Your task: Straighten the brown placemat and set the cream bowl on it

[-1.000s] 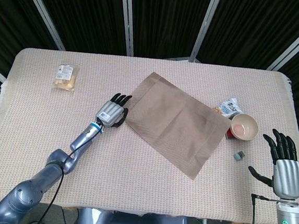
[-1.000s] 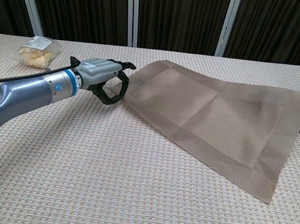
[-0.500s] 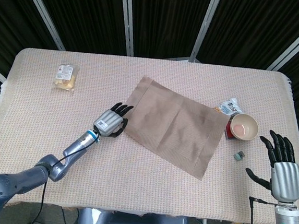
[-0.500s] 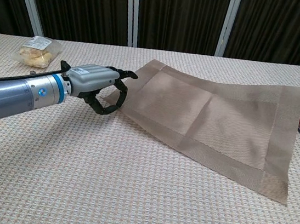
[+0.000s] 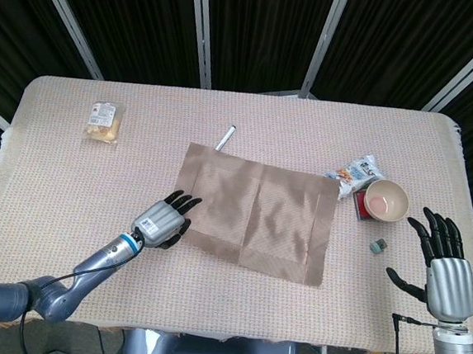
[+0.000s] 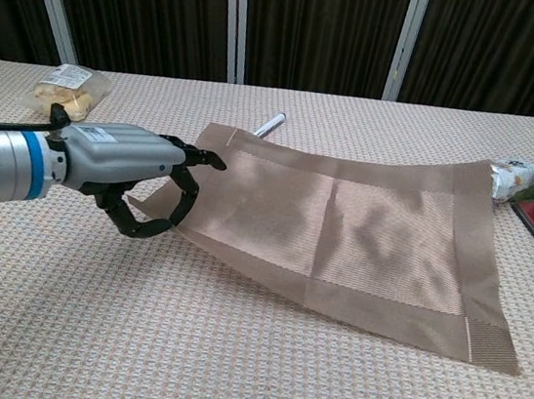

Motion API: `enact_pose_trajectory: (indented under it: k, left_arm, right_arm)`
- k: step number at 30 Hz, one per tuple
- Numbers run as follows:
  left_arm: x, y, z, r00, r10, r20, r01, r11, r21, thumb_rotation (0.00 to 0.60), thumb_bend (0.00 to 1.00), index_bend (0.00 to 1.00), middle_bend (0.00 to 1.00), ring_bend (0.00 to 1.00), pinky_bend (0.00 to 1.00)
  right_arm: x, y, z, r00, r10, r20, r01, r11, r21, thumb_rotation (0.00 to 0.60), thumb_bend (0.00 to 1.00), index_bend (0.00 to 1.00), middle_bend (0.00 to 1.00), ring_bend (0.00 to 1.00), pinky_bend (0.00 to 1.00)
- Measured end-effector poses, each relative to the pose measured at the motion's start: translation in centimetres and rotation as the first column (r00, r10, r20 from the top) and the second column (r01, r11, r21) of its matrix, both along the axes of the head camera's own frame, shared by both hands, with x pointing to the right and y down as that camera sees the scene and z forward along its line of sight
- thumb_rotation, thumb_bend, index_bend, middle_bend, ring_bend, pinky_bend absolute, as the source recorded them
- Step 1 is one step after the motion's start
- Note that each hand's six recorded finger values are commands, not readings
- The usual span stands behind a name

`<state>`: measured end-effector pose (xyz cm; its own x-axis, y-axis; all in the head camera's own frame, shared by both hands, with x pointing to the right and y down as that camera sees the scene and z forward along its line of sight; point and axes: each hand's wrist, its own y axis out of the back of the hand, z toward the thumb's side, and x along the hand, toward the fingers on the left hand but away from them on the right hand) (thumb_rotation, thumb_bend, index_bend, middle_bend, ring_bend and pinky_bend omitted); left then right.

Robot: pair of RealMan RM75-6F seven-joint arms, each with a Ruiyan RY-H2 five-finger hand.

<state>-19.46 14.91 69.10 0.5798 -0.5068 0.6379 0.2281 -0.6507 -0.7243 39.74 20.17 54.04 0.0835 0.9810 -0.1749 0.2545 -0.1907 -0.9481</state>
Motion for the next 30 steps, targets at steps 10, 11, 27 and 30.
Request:
enact_pose_trajectory:
  k: [10,11,27,30]
  left_arm:
    - [-1.0,3.9,-1.0,0.999,0.044,0.025,-0.042,0.994,-0.097,0.6,0.48,0.76,0.0,0.0,0.0]
    - [-1.1,4.3,-1.1,0.998,0.051,0.026,-0.048,0.993,-0.104,0.6,0.48,0.76,0.0,0.0,0.0]
    - [-1.1,7.7,-2.4,0.993,0.118,0.001,-0.116,0.977,-0.178,0.6,0.49,0.76,0.0,0.0,0.0]
    - [-1.3,8.0,-2.4,0.991,0.137,0.013,-0.132,0.976,-0.172,0.6,0.49,0.76,0.0,0.0,0.0]
  right_arm:
    - [0.0,0.0,0.0,1.0,-0.002,-0.003,0.002,1.0,0.002,0.6,0.0,0.15,0.0,0.0,0.0]
    - [-0.1,0.0,0.0,1.0,-0.002,-0.003,0.002,1.0,0.001,0.6,0.0,0.15,0.0,0.0,0.0]
    - [-0.1,0.1,-0.3,1.0,-0.004,0.003,0.004,1.0,0.008,0.6,0.0,0.16,0.0,0.0,0.0]
    - [-0.1,0.1,-0.4,1.0,-0.005,0.004,0.005,1.0,0.011,0.6,0.0,0.16,0.0,0.0,0.0]
